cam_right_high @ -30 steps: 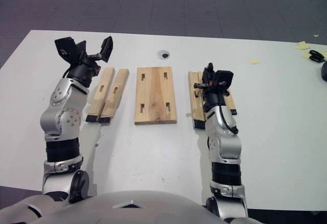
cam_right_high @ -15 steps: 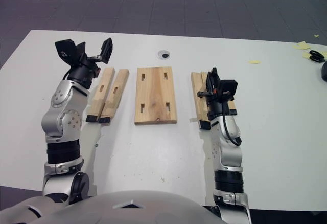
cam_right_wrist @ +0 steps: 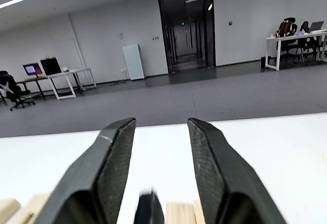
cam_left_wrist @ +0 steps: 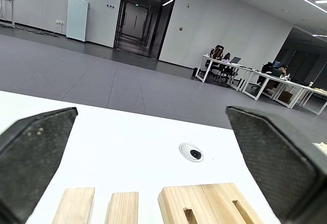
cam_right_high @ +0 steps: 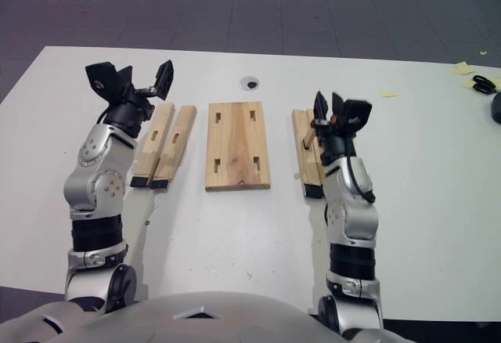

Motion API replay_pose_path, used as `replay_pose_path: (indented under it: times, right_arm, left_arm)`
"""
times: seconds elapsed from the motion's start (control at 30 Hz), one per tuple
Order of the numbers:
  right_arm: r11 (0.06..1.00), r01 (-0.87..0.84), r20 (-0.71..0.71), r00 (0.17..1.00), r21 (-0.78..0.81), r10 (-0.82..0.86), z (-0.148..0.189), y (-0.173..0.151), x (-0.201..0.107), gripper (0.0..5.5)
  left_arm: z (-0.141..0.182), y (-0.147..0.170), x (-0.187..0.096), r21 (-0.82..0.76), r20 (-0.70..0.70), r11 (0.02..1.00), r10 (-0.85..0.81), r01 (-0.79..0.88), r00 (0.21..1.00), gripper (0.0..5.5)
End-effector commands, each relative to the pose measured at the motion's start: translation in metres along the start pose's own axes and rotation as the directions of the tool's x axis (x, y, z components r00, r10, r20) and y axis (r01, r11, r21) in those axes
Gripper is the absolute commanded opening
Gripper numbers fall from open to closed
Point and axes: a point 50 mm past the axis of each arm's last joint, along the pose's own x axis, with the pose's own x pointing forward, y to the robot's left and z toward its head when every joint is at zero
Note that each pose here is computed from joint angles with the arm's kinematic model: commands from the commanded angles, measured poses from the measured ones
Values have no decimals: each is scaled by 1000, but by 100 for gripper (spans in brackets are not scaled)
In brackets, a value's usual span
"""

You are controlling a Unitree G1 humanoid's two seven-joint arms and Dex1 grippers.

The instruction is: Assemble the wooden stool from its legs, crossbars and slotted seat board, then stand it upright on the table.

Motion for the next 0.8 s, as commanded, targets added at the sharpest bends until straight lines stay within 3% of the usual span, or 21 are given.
replay_pose_path:
  times: [0.03, 0.2, 0.5, 0.63, 0.7, 0.8]
  right_arm:
    - [998, -48, 86, 995, 28, 45, 37, 14, 18, 258]
    - [994, -109, 129, 986, -6, 109, 63, 25, 40, 333]
    - [979, -197, -6, 980, -55, 197, 46, 32, 54, 470]
    - [971, -221, -250, 949, -93, 192, -7, 20, 38, 535]
    - [972, -210, -365, 917, -103, 160, -34, 5, 27, 540]
    - [975, -206, -368, 916, -86, 161, -37, -3, 31, 540]
  left_arm:
    - [-5, -1, 0, -4, -20, 1000, -12, 11, 1000, 540]
    - [-6, -2, 2, -3, -20, 1000, -13, 13, 1000, 540]
    - [-8, -4, 4, 0, -25, 1000, -23, 23, 999, 540]
    - [-9, -4, 4, -1, -26, 1000, -19, 19, 999, 540]
    - [-8, -5, 4, -2, -25, 1000, -20, 20, 999, 540]
    - [-8, -4, 4, 2, -27, 1000, -22, 22, 999, 540]
